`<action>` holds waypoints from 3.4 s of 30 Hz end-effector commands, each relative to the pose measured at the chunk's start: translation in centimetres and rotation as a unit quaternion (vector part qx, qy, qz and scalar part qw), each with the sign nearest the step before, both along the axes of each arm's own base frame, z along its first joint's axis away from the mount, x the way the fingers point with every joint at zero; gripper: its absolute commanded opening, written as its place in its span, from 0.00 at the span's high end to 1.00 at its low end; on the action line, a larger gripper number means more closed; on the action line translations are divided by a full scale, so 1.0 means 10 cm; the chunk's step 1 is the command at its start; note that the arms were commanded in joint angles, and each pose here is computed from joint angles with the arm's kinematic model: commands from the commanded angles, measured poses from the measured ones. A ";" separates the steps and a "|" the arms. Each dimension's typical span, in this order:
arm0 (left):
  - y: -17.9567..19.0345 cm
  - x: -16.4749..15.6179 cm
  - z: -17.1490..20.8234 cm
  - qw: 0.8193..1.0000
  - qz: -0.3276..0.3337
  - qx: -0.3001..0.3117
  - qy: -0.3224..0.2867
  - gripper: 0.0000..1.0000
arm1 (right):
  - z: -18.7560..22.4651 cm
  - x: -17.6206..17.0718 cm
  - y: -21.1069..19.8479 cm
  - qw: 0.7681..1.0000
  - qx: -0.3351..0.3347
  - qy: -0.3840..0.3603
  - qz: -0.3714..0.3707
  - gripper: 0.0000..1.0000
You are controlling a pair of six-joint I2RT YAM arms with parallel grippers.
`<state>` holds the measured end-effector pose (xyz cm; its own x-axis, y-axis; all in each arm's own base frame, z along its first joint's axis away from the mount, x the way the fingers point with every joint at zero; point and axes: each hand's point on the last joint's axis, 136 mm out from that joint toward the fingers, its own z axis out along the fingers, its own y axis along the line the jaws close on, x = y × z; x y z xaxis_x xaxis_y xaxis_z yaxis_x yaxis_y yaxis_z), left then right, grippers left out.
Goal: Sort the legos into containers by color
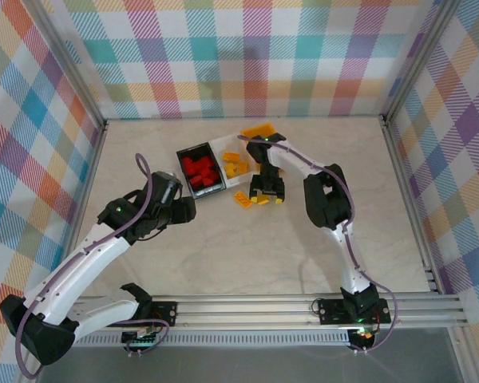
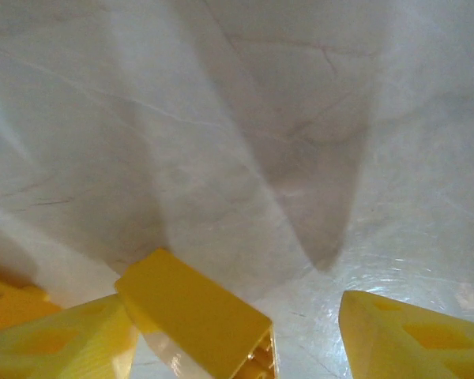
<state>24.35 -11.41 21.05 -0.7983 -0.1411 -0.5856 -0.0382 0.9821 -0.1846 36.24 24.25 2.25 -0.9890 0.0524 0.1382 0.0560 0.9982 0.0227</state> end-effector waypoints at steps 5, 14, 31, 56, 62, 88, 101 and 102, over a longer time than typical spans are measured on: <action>0.05 -0.02 -0.03 1.000 0.002 0.004 0.003 0.31 | -0.02 -0.23 -0.15 1.000 -0.022 0.018 -0.002 0.37; 0.06 -0.04 -0.08 1.000 0.015 -0.005 0.007 0.31 | 0.01 -0.18 -0.09 1.000 0.002 -0.007 0.018 0.51; 0.07 -0.05 -0.12 0.999 0.031 -0.011 0.015 0.30 | 0.04 0.15 -0.11 0.990 -0.005 -0.055 0.132 0.38; 0.02 0.02 -0.18 0.999 0.030 -0.014 0.023 0.30 | 0.58 0.15 0.02 0.985 0.051 -0.105 0.127 0.58; -0.02 0.01 -0.28 0.999 0.021 -0.015 0.040 0.30 | 1.12 0.42 0.51 0.969 0.164 -0.154 0.098 0.57; 0.01 -0.15 -0.36 0.997 0.021 -0.028 0.066 0.30 | 1.44 1.36 1.16 0.919 0.289 -0.264 0.052 0.35; -0.09 0.00 -0.38 0.996 0.030 -0.055 0.056 0.29 | 1.00 0.02 0.58 0.945 0.115 -0.171 0.254 0.31; -0.10 0.02 -0.39 0.996 0.032 -0.060 0.056 0.29 | 0.95 -0.06 0.59 0.944 0.109 -0.164 0.266 0.31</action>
